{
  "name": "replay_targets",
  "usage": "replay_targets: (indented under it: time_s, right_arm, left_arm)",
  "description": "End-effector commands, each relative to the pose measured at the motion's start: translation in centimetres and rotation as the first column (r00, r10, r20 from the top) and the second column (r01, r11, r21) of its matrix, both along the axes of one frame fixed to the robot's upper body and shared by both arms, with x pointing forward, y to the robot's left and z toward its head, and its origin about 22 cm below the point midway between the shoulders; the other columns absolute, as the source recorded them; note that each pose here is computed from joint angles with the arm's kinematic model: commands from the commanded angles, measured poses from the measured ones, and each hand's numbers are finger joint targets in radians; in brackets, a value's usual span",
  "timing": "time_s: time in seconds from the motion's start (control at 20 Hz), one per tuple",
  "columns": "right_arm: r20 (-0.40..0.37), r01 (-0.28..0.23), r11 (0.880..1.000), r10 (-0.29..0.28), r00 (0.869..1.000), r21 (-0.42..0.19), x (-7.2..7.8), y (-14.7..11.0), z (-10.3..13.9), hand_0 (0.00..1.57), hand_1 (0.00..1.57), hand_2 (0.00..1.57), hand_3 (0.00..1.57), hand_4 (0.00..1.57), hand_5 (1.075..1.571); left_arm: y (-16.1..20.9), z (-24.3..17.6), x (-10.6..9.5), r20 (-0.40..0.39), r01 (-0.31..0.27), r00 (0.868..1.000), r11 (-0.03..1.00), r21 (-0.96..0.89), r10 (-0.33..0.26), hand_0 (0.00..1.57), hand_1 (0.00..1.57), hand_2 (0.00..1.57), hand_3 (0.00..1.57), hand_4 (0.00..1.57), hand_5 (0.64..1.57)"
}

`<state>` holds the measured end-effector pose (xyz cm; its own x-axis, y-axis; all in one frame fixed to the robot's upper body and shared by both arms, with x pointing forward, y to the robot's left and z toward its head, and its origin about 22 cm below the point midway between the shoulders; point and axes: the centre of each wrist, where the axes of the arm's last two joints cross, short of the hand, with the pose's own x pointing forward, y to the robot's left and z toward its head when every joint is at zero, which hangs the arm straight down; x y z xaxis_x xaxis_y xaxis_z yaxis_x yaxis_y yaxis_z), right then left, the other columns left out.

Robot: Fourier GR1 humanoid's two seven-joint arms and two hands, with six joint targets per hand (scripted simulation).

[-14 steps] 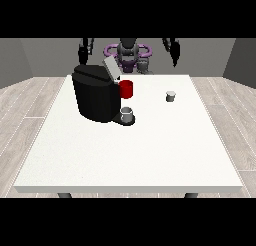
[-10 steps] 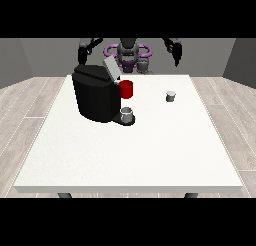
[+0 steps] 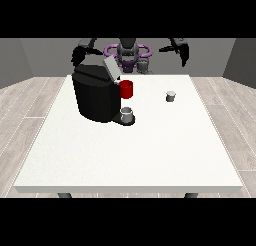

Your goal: Insert the coffee pod into the coffee machine and close the lid

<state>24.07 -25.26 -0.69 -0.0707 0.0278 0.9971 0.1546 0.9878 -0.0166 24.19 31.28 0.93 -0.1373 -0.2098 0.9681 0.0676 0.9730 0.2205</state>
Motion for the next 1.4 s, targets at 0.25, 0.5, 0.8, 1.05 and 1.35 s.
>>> replay_targets:
  time_s: [0.25, 0.5, 0.8, 1.05, 1.35]
  right_arm:
    - [0.070, -0.044, 0.999, 0.043, 0.997, 0.007, 1.2, 2.5, 0.9, 0.00, 0.00, 0.00, 0.00, 0.13, 1.571]
    - [0.096, -0.079, 0.997, 0.077, 0.992, 0.016, 0.8, 2.3, 1.3, 0.00, 0.00, 0.00, 0.00, 0.12, 1.571]
    - [0.106, -0.076, 0.997, 0.075, 0.992, 0.001, 2.9, 4.1, 2.9, 0.00, 0.00, 0.00, 0.00, 0.34, 1.571]
    - [0.070, -0.062, 0.998, 0.062, 0.996, -0.003, 3.3, 4.3, 3.0, 0.00, 0.00, 0.00, 0.00, 0.40, 1.571]
    - [-0.010, -0.046, 0.999, 0.046, 0.999, -0.019, 3.7, 4.8, 1.3, 0.00, 0.00, 0.00, 0.00, 0.41, 1.571]
  left_arm:
    - [2.9, 2.3, 4.8, -0.064, -0.023, 0.998, 0.994, 0.108, 0.030, 0.00, 0.00, 0.00, 0.00, 0.00, 1.571]
    - [5.0, 0.2, 4.9, -0.128, -0.056, 0.989, 0.983, 0.176, 0.079, 0.00, 0.00, 0.00, 0.00, 0.00, 1.571]
    - [5.8, 0.2, 7.4, -0.184, -0.049, 0.979, 0.982, 0.180, 0.083, 0.00, 0.00, 0.00, 0.00, 0.00, 1.571]
    - [4.4, -0.9, 8.7, -0.235, -0.036, 0.967, 0.965, 0.259, 0.099, 0.00, 0.00, 0.00, 0.00, 0.00, 1.571]
    - [3.0, -1.9, 9.1, -0.250, 0.028, 0.966, 0.937, 0.349, 0.065, 0.00, 0.00, 0.37, 0.00, 0.00, 1.571]
